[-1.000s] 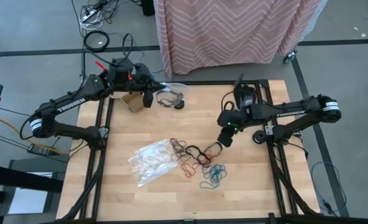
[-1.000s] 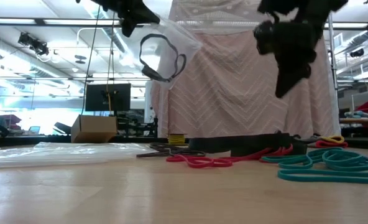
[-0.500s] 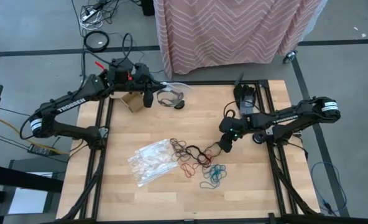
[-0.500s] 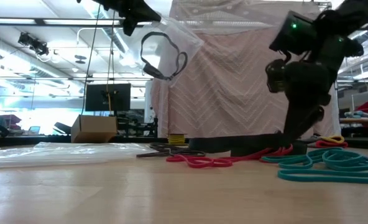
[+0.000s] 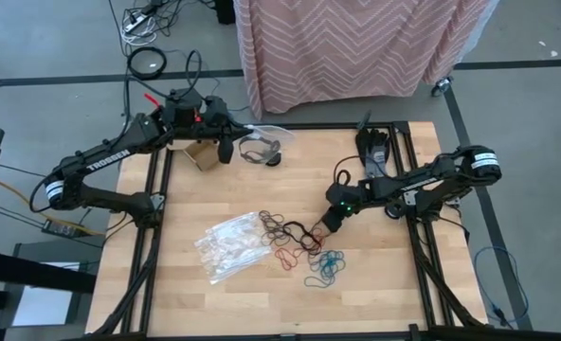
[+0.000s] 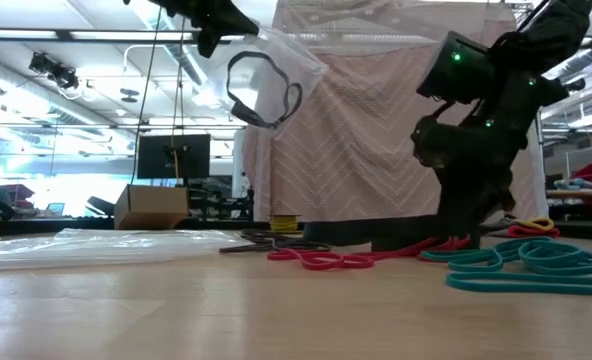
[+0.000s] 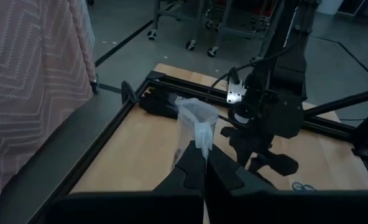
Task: Sort rubber bands
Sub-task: Put the black rubber band into the transparent zip bag
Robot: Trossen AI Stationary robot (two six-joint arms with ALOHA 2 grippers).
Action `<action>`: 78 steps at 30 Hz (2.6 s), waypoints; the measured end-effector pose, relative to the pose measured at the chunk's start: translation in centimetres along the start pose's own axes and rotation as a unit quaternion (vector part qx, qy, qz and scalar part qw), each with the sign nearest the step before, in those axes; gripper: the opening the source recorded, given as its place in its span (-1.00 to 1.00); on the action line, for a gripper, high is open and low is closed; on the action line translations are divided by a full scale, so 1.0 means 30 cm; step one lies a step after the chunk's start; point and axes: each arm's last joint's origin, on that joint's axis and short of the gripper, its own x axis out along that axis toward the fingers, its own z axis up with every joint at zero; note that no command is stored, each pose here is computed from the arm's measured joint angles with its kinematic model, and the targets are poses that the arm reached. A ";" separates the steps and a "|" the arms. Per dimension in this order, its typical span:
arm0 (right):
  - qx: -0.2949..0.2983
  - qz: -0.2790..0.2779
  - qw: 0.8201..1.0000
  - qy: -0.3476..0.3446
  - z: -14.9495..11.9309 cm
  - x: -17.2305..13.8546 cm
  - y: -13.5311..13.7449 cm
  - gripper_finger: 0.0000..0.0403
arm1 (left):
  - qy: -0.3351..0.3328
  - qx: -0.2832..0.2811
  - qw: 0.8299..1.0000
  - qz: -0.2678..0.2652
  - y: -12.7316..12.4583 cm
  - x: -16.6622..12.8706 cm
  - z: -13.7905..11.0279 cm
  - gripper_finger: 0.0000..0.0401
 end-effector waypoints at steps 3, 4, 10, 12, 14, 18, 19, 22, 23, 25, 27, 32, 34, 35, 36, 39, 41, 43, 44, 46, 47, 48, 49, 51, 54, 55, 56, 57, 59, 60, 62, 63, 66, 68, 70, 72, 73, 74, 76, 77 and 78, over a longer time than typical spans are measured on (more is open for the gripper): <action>-0.003 -0.002 1.000 -0.015 0.015 -0.036 0.009 -0.93 | 0.000 0.000 1.000 0.001 0.000 0.000 0.000 -1.00; 0.001 -0.005 1.000 -0.015 0.019 -0.053 0.010 -0.95 | -0.001 0.000 1.000 0.002 0.000 0.000 0.000 -1.00; -0.023 -0.048 0.997 -0.056 0.089 -0.225 0.052 -0.99 | -0.014 0.001 1.000 0.003 0.000 0.000 0.009 -1.00; -0.042 -0.066 0.994 -0.077 0.122 -0.307 0.074 -1.00 | -0.022 -0.003 1.000 0.002 0.000 0.002 0.014 -1.00; -0.067 -0.085 0.990 -0.095 0.154 -0.388 0.093 -1.00 | -0.027 -0.003 1.000 -0.001 -0.003 0.006 0.017 -1.00; -0.101 -0.105 0.978 -0.151 0.229 -0.546 0.132 -1.00 | -0.029 0.000 1.000 -0.010 -0.010 0.030 0.016 -1.00; -0.106 -0.108 0.975 -0.165 0.247 -0.582 0.139 -1.00 | -0.026 0.000 1.000 -0.012 -0.011 0.039 0.013 -1.00; -0.121 -0.126 0.963 -0.204 0.298 -0.682 0.159 -1.00 | -0.021 0.000 1.000 -0.021 -0.017 0.073 0.005 -1.00; -0.123 -0.130 0.959 -0.220 0.315 -0.715 0.165 -1.00 | -0.016 -0.001 1.000 -0.023 -0.020 0.085 0.000 -1.00; -0.129 -0.139 0.950 -0.250 0.346 -0.779 0.175 -1.00 | -0.010 0.000 1.000 -0.029 -0.026 0.112 -0.009 -1.00; -0.132 -0.144 0.940 -0.280 0.371 -0.839 0.181 -1.00 | -0.003 0.000 0.999 -0.036 -0.033 0.139 -0.019 -1.00; -0.131 -0.160 0.918 -0.338 0.425 -0.953 0.184 -1.00 | 0.005 0.003 0.999 -0.053 -0.054 0.199 -0.040 -1.00; -0.133 -0.161 0.911 -0.355 0.445 -0.985 0.185 -1.00 | 0.008 0.004 0.998 -0.057 -0.059 0.220 -0.048 -1.00; -0.134 -0.162 0.909 -0.361 0.453 -0.997 0.186 -1.00 | 0.006 0.003 0.998 -0.059 -0.062 0.230 -0.049 -1.00; -0.137 -0.163 0.907 -0.364 0.460 -1.006 0.187 -1.00 | 0.005 0.000 0.998 -0.061 -0.064 0.240 -0.052 -1.00; -0.145 -0.168 0.904 -0.366 0.482 -1.013 0.193 -1.00 | -0.002 -0.002 0.998 -0.066 -0.069 0.264 -0.055 -1.00; -0.151 -0.168 0.902 -0.367 0.495 -1.013 0.200 -1.00 | -0.005 -0.003 0.998 -0.069 -0.071 0.276 -0.057 -1.00; -0.155 -0.165 0.903 -0.364 0.507 -1.005 0.210 -1.00 | -0.007 -0.008 0.997 -0.070 -0.071 0.287 -0.060 -1.00; -0.158 -0.163 0.904 -0.363 0.514 -0.999 0.216 -1.00 | -0.010 -0.009 0.997 -0.071 -0.071 0.290 -0.059 -1.00; -0.166 -0.163 0.904 -0.360 0.525 -0.985 0.225 -1.00 | -0.008 -0.010 0.997 -0.071 -0.071 0.290 -0.060 -1.00; -0.165 -0.159 0.903 -0.363 0.530 -0.983 0.230 -1.00 | -0.010 -0.010 0.997 -0.071 -0.071 0.290 -0.059 -1.00; -0.169 -0.154 0.904 -0.362 0.533 -0.978 0.234 -1.00 | -0.011 -0.009 0.997 -0.071 -0.070 0.292 -0.059 -1.00; -0.171 -0.152 0.904 -0.361 0.540 -0.970 0.239 -1.00 | -0.011 -0.009 0.997 -0.072 -0.070 0.294 -0.059 -1.00; -0.175 -0.149 0.903 -0.362 0.550 -0.959 0.245 -1.00 | -0.010 -0.010 0.997 -0.072 -0.070 0.296 -0.061 -1.00; -0.181 -0.142 0.904 -0.360 0.564 -0.941 0.255 -1.00 | -0.017 -0.009 0.997 -0.073 -0.070 0.295 -0.056 -1.00; -0.182 -0.139 0.904 -0.361 0.568 -0.936 0.258 -1.00 | -0.019 -0.009 0.997 -0.073 -0.071 0.295 -0.055 -1.00; -0.183 -0.135 0.904 -0.361 0.571 -0.934 0.260 -1.00 | -0.021 -0.009 0.997 -0.073 -0.071 0.295 -0.054 -1.00; -0.184 -0.132 0.905 -0.358 0.574 -0.928 0.260 -1.00 | -0.020 -0.009 0.997 -0.073 -0.071 0.295 -0.054 -1.00; -0.188 -0.122 0.907 -0.356 0.582 -0.917 0.266 -1.00 | -0.024 -0.009 0.997 -0.073 -0.071 0.295 -0.052 -1.00; -0.191 -0.116 0.909 -0.353 0.582 -0.914 0.268 -1.00 | -0.026 -0.009 0.997 -0.073 -0.071 0.295 -0.051 -1.00; -0.196 -0.103 0.911 -0.347 0.582 -0.909 0.271 -1.00 | -0.031 -0.008 0.997 -0.074 -0.071 0.294 -0.047 -1.00; -0.199 -0.098 0.912 -0.344 0.582 -0.906 0.273 -1.00 | -0.032 -0.008 0.997 -0.074 -0.071 0.294 -0.047 -1.00; -0.211 -0.095 0.922 -0.311 0.574 -0.884 0.270 -1.00 | -0.040 -0.011 0.996 -0.076 -0.072 0.294 -0.041 -1.00; -0.217 -0.089 0.927 -0.292 0.573 -0.873 0.262 -1.00 | -0.048 -0.015 0.996 -0.079 -0.073 0.293 -0.036 -1.00; -0.222 -0.074 0.934 -0.270 0.568 -0.867 0.253 -1.00 | -0.055 -0.013 0.995 -0.084 -0.075 0.292 -0.031 -1.00; -0.220 -0.067 0.939 -0.257 0.571 -0.855 0.249 -1.00 | -0.054 -0.014 0.995 -0.086 -0.075 0.292 -0.031 -1.00; -0.221 -0.066 0.941 -0.246 0.569 -0.850 0.244 -1.00 | -0.053 -0.015 0.995 -0.088 -0.075 0.292 -0.031 -1.00; -0.222 -0.064 0.944 -0.237 0.570 -0.844 0.240 -1.00 | -0.052 -0.015 0.994 -0.090 -0.076 0.292 -0.032 -1.00; -0.229 -0.035 0.945 -0.229 0.577 -0.841 0.238 -1.00 | -0.052 -0.015 0.994 -0.100 -0.078 0.292 -0.031 -1.00; -0.236 -0.020 0.946 -0.222 0.579 -0.838 0.236 -1.00 | -0.052 -0.016 0.993 -0.104 -0.079 0.292 -0.031 -1.00; -0.239 -0.011 0.947 -0.215 0.583 -0.828 0.239 -1.00 | -0.054 -0.016 0.993 -0.107 -0.079 0.291 -0.029 -1.00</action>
